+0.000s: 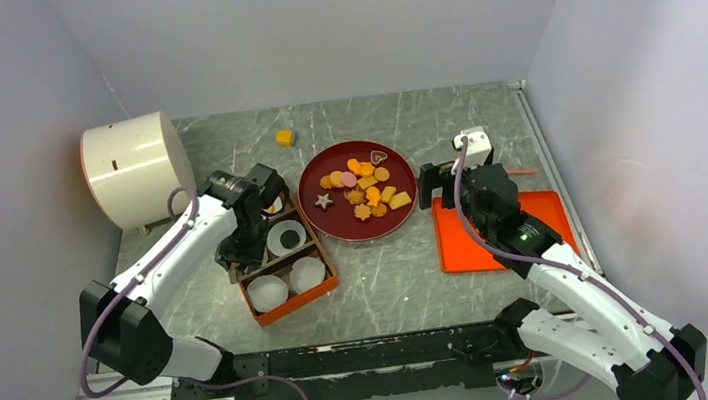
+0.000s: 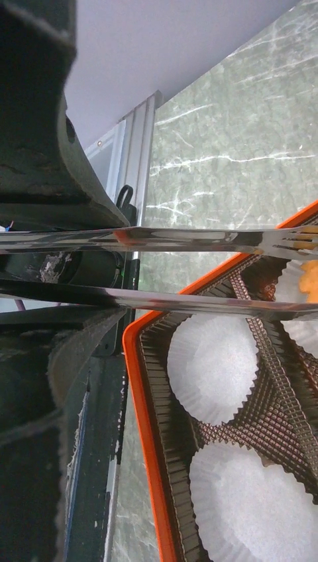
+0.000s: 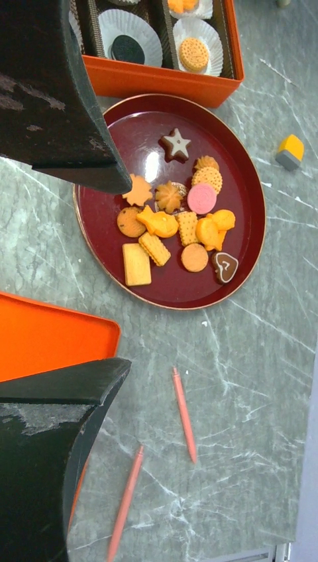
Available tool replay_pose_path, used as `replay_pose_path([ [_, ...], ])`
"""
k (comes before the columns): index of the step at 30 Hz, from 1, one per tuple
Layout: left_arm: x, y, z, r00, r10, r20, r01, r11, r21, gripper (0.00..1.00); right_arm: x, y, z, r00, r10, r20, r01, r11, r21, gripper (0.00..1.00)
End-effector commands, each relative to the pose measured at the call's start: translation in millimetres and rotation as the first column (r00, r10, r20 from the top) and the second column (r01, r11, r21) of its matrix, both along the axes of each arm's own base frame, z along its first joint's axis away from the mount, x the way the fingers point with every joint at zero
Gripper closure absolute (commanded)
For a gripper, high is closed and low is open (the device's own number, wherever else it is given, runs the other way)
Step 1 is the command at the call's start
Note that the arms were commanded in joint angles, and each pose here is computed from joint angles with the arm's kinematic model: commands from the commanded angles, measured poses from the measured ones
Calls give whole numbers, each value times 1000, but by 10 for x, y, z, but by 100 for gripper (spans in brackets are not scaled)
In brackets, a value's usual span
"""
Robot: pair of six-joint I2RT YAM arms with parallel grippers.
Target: Pack the cookies
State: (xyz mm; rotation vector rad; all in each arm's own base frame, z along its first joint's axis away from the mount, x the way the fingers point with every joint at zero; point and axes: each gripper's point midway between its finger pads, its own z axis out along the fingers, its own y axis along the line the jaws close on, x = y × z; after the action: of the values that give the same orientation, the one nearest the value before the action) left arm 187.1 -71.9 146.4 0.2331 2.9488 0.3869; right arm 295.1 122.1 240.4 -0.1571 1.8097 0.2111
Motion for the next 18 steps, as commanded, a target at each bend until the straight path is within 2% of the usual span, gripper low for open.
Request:
replay_pose_path([
  [1, 81, -17, 54, 999, 18, 39, -17, 1000, -8, 53, 32, 11, 233, 997, -6, 72, 2, 999, 49, 0],
  [8, 135, -21, 201, 997, 19, 69, -18, 1000, -10, 53, 49, 26, 235, 997, -3, 71, 0, 999, 49, 0],
  [18, 338, -194, 536, 986, -11, 165, 27, 995, -98, 53, 60, 23, 266, 997, -6, 76, 2, 999, 47, 0],
])
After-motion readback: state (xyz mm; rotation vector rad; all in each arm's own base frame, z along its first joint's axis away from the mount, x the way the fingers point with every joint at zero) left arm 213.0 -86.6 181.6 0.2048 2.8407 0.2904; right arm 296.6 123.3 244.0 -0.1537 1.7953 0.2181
